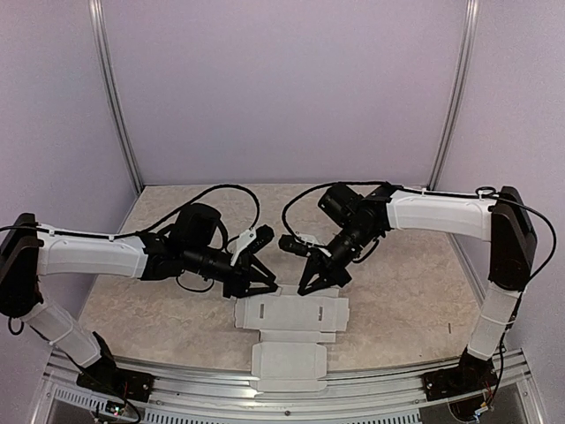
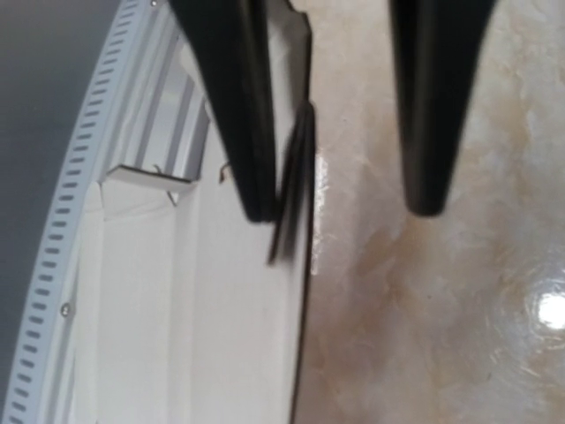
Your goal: Fold the paper box
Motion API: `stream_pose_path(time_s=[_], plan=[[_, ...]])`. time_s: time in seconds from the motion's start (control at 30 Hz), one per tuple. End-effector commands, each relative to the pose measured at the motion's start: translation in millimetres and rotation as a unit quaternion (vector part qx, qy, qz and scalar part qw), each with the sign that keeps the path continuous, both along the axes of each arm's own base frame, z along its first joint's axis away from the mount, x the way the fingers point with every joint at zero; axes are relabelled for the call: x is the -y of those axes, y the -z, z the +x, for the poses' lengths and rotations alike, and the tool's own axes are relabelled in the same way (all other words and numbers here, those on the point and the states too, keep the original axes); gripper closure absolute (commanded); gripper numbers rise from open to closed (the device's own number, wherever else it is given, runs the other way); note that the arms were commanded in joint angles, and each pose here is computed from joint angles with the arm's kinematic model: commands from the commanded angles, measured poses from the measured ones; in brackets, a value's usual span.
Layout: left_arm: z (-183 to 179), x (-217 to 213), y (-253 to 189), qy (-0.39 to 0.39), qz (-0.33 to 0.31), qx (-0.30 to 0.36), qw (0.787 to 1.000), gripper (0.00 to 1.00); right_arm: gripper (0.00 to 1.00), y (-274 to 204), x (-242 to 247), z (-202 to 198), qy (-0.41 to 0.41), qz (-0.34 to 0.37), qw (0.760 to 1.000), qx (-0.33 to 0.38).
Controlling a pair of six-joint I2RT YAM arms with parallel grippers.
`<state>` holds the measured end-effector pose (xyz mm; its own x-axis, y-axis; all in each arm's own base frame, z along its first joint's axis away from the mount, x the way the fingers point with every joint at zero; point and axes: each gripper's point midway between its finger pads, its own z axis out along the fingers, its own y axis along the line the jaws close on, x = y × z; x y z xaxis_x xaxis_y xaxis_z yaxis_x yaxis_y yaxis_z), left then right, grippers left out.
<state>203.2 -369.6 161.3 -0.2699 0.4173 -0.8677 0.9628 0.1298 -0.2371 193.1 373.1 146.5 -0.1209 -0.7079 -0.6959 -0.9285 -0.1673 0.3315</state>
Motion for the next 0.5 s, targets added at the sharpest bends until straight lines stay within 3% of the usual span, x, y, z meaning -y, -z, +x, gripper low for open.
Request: stream_pose_path(time_s=[0.0,0.23,0.37,0.47], plan=[[3,1,9,-0.002,0.011,0.006,1.000,0.68,1.00,-12,5,-7,-0.002,0.017,1.000,-0.022],[4,3,15,-0.003,0.019,-0.001,1.000,0.68,1.00,-17,5,-7,-0.002,0.028,0.999,-0.025],[4,6,22,0.008,0.030,-0.018,0.999,0.87,1.00,-17,5,-5,0.002,0.027,0.999,-0.024],[4,8,21,0.010,0.024,-0.022,0.999,0.95,0.97,-12,7,-4,0.005,0.020,1.000,-0.020]])
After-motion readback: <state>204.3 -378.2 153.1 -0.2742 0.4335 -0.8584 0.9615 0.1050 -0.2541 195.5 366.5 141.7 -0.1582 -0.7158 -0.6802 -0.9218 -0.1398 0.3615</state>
